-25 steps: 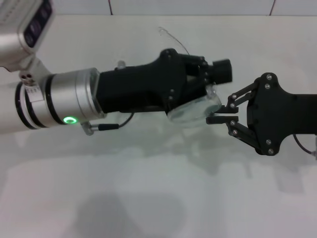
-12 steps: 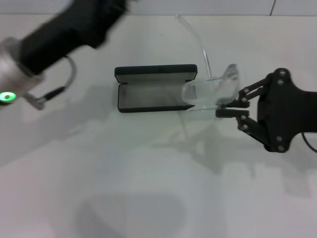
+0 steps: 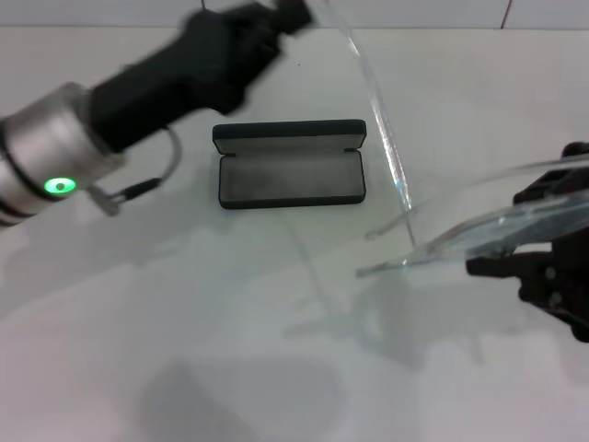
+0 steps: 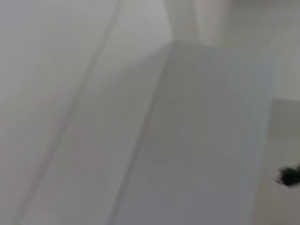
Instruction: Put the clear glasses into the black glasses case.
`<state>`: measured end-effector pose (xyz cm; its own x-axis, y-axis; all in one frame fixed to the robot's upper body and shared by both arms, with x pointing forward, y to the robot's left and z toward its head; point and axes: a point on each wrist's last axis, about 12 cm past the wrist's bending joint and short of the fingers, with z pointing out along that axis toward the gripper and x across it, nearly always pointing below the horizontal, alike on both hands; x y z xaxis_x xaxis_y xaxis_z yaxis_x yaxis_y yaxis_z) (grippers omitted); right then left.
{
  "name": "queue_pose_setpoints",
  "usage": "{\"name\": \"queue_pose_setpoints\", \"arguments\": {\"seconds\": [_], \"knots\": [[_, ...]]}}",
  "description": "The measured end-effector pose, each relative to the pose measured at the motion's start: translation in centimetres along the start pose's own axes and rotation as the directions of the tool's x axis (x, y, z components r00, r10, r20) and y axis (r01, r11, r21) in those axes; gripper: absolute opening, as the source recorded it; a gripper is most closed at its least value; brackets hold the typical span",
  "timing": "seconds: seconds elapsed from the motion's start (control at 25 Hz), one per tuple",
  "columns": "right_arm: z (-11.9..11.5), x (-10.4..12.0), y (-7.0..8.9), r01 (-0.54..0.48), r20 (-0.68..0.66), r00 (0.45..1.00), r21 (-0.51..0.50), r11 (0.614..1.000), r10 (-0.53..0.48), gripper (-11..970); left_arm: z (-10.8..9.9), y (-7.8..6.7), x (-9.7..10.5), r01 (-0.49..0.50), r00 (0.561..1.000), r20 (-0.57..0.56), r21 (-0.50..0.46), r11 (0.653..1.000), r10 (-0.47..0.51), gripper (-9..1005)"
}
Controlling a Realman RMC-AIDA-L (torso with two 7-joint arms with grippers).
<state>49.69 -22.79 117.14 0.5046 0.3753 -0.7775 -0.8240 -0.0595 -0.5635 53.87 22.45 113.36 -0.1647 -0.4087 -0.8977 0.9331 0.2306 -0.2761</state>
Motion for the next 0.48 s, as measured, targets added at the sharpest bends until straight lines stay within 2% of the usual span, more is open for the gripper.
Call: {"name": "queue_pose_setpoints", "arguments": {"seconds": [0.24,0.48], "knots": [[1.0,1.0,-0.4,-0.031,-0.027,0.999,-0.015,0.999,0.031,43,2.2,-0.5,0.6,0.010,0.997,-0.076,0.106,0.994,-0.002,52],[0.9,1.9,-0.5,-0.063,-0.078,0.995,0.028,0.998,0.065,45,2.6,-1.2,0.8,-0.001,0.996,-0.087,0.166,0.986,0.016,52]]}}
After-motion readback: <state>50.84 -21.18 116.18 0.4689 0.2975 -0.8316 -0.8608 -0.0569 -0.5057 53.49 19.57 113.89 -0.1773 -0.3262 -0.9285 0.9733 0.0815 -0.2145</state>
